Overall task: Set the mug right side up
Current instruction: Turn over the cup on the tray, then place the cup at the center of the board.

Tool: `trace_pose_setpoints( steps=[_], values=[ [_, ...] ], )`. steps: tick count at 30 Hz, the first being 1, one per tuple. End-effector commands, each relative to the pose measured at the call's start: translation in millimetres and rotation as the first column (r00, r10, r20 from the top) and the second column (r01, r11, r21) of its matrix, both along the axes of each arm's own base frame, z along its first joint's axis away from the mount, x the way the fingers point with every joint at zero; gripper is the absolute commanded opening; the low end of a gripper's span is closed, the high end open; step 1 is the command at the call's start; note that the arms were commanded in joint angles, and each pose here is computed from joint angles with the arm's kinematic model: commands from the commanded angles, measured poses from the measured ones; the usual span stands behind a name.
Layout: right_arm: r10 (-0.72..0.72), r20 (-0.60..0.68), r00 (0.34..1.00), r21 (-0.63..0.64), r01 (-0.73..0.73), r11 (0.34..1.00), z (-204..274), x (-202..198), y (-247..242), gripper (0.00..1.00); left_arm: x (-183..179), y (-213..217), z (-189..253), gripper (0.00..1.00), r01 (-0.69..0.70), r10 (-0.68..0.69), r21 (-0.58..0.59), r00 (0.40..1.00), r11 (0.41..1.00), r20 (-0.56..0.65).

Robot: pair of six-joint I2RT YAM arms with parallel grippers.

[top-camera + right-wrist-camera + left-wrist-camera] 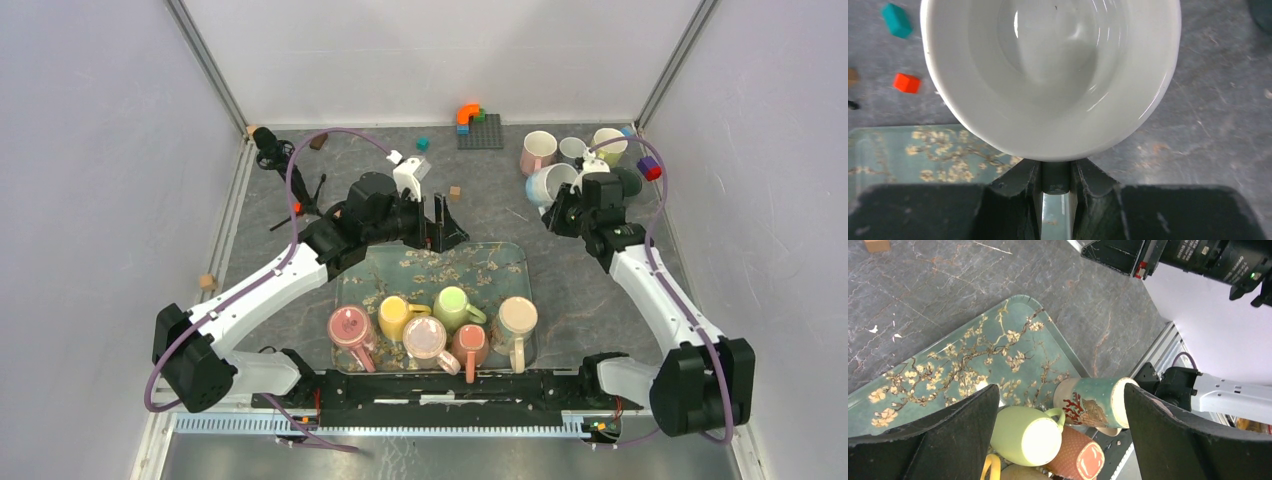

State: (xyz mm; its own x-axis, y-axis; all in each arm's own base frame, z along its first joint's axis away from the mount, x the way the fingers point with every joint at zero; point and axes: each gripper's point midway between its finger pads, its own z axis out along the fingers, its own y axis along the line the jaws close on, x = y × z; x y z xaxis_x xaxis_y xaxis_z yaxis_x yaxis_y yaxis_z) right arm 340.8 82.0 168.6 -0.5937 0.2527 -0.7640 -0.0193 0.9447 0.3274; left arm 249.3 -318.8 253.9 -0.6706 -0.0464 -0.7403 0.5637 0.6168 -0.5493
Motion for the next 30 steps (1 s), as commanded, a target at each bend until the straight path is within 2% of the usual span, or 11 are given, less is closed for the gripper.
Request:
trace_pose_setpoints(
  steps=[1, 6, 18, 30],
  values=[
    [-0.05, 0.069, 0.996, -0.113, 0.058, 0.992, 28, 21, -25, 0.0, -8, 0, 18, 1.0, 0.065, -0.065, 0.004, 0.996, 0.998, 0.065],
    [-0.091, -0.001, 0.996, -0.201, 0.088, 0.976, 12, 26, -45, 0.0, -12, 4, 15, 1.0, 0.072, -0.073, 0.018, 0.995, 0.997, 0.069],
    [-0.136, -0.122, 0.983, -0.285, 0.097, 0.954, -18, 47, -65, 0.0, -13, 11, 10, 1.0, 0.07, -0.075, 0.056, 0.993, 0.996, 0.087],
    [-0.156, -0.187, 0.97, -0.31, 0.092, 0.946, -40, 65, -69, 0.0, -14, 13, 9, 1.0, 0.067, -0.072, 0.059, 0.993, 0.996, 0.091]
  ],
)
